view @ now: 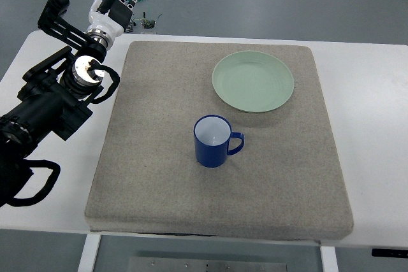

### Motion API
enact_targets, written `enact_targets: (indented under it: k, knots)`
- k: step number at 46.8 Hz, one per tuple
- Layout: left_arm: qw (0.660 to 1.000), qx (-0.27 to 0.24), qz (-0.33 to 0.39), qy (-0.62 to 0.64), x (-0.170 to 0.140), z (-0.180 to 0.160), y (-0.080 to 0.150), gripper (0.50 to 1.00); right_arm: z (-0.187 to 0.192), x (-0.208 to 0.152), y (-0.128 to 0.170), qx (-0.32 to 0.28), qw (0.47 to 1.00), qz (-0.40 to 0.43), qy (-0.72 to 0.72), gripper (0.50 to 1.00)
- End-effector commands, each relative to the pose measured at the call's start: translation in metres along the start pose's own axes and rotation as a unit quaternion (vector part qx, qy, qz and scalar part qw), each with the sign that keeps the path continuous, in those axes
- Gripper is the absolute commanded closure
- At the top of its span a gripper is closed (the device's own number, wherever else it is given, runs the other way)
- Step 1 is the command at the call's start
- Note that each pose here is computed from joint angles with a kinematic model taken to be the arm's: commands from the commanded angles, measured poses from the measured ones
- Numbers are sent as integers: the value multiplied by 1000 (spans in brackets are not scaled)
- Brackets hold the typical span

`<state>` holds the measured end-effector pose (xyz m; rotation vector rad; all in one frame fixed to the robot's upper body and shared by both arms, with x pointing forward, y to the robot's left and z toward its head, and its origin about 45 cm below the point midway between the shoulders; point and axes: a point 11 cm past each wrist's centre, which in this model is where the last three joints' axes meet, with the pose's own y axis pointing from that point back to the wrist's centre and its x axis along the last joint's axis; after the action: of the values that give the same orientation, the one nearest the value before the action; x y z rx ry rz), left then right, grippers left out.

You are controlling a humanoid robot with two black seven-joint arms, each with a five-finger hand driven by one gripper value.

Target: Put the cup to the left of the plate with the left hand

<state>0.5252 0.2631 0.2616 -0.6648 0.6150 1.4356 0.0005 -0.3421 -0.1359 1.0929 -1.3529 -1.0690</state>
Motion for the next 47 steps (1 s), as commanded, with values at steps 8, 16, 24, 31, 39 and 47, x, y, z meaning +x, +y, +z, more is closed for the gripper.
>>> enact_targets:
  k: [8,16,24,31,39,47]
  knots:
    - [1000,-5,1,0,1,0,0,506,0,0,0,0,1000,0,0,566]
    - [1000,-5,1,0,0,1,0,506,0,0,0,0,1000,0,0,566]
    - [1000,-5,4,-1,1,1,0,506,0,0,0,0,1000,0,0,566]
    - [1000,-5,5,-4,1,2,0,506,0,0,0,0,1000,0,0,566]
    - [1000,-3,2,-5,-2,3,-1,506,0,0,0,0,1000,0,0,566]
    - [999,5,-10,-32,-5,4,-1,506,0,0,0,0,1000,0,0,566]
